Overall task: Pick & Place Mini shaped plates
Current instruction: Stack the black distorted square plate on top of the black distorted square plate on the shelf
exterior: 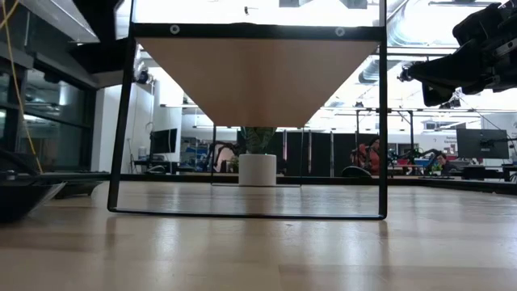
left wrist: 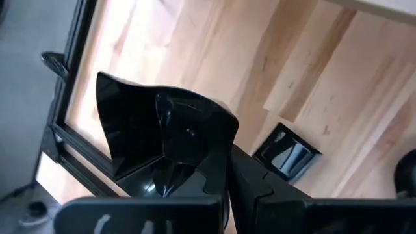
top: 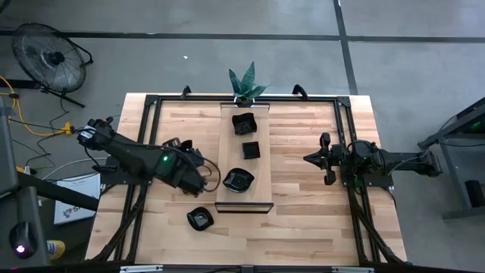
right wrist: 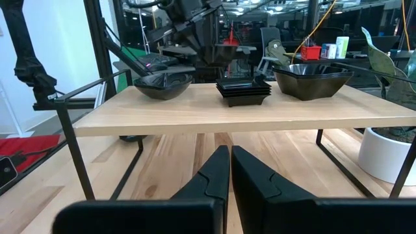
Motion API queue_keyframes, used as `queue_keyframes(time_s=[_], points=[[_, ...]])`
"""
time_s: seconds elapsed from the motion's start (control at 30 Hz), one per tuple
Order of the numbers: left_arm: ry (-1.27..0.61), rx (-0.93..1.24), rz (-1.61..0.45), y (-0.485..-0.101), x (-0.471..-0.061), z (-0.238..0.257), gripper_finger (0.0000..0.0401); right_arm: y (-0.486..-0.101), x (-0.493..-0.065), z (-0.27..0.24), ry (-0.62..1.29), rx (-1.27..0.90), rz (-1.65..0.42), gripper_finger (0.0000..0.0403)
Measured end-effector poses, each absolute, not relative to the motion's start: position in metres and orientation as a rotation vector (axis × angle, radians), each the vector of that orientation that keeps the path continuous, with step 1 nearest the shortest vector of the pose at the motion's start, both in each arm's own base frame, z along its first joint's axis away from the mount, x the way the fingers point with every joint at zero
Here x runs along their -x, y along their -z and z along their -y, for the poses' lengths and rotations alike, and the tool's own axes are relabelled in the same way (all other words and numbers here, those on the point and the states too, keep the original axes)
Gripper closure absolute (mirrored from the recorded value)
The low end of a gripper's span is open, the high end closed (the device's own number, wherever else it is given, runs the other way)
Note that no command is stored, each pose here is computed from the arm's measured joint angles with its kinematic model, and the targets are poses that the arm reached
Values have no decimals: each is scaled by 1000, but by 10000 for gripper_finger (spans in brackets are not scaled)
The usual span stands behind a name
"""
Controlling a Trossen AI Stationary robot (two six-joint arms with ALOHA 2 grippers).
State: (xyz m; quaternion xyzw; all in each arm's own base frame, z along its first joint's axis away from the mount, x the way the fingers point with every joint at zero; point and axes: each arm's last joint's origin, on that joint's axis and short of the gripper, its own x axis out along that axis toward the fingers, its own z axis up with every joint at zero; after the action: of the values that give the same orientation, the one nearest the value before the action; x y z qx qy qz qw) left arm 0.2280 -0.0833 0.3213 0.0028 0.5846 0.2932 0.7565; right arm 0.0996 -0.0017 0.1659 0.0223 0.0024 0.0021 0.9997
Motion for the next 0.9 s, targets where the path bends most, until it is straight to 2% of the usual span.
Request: queue_keyframes(time_s=[0.4, 0.7, 0.9], points=[[-628, -173, -1300, -325, -237, 57, 401, -166, -100, 2, -4, -45, -5, 391], [-559, -475, -1287, -340, -241, 46, 401, -166, -100, 2, -4, -45, -5, 391], [-456, -765, -1243, -351, -250, 45, 401, -166, -100, 2, -4, -45, -5, 391]])
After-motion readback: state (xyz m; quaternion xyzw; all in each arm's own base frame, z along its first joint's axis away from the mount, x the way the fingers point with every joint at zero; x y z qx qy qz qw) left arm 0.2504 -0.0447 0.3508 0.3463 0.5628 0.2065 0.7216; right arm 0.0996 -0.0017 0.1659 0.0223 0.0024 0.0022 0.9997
